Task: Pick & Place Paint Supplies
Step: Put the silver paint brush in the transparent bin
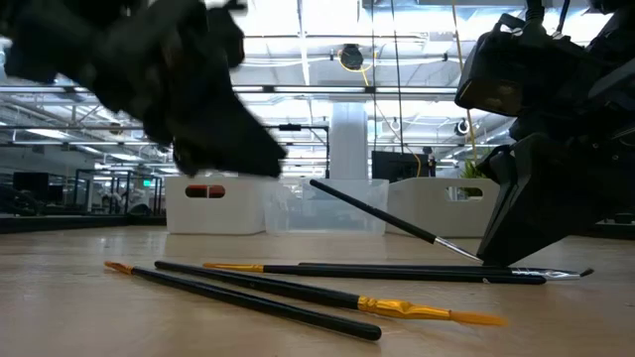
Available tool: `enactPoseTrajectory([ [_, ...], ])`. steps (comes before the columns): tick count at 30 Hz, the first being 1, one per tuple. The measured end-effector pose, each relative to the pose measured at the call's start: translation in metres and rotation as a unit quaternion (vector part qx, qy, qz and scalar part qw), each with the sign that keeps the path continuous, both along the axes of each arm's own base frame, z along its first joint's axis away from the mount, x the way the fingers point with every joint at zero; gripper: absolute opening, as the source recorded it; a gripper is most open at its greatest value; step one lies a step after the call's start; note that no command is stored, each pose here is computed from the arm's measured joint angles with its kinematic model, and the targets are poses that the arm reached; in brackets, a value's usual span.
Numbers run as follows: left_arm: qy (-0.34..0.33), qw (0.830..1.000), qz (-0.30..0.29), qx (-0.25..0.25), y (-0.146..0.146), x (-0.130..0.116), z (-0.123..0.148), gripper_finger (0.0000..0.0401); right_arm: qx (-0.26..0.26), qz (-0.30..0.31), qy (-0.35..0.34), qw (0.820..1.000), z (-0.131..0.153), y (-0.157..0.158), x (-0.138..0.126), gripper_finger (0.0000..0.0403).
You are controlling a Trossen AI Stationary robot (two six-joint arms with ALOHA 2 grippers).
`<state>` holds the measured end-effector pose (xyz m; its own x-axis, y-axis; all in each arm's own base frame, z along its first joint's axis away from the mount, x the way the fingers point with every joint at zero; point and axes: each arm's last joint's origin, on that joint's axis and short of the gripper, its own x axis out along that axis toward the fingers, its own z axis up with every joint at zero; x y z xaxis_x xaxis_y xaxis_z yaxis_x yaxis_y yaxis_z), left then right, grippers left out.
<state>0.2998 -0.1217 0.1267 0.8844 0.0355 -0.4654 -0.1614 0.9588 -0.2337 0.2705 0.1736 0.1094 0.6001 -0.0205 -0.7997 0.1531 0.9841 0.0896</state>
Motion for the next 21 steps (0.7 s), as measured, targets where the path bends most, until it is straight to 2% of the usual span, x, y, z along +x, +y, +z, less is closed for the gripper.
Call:
enactPoseTrajectory([
  [4,0.004,0.999,0.004,0.034,0.009,0.008,-0.015,0.0175,0.000,0.000,0.000,1.000,0.000,0.000,0.000,0.0000],
  [10,-0.022,0.997,-0.032,0.072,0.012,0.015,-0.020,0.0175,-0.003,0.006,-0.002,1.000,0.000,0.000,0.000,0.0000],
  [14,-0.049,0.993,-0.072,0.083,0.011,0.019,-0.022,0.0175,-0.003,0.006,-0.002,1.000,0.000,0.000,0.000,0.0000],
  [21,-0.057,0.992,-0.080,0.081,0.012,0.021,-0.022,0.0175,-0.003,0.006,-0.002,1.000,0.000,0.000,0.000,0.0000],
])
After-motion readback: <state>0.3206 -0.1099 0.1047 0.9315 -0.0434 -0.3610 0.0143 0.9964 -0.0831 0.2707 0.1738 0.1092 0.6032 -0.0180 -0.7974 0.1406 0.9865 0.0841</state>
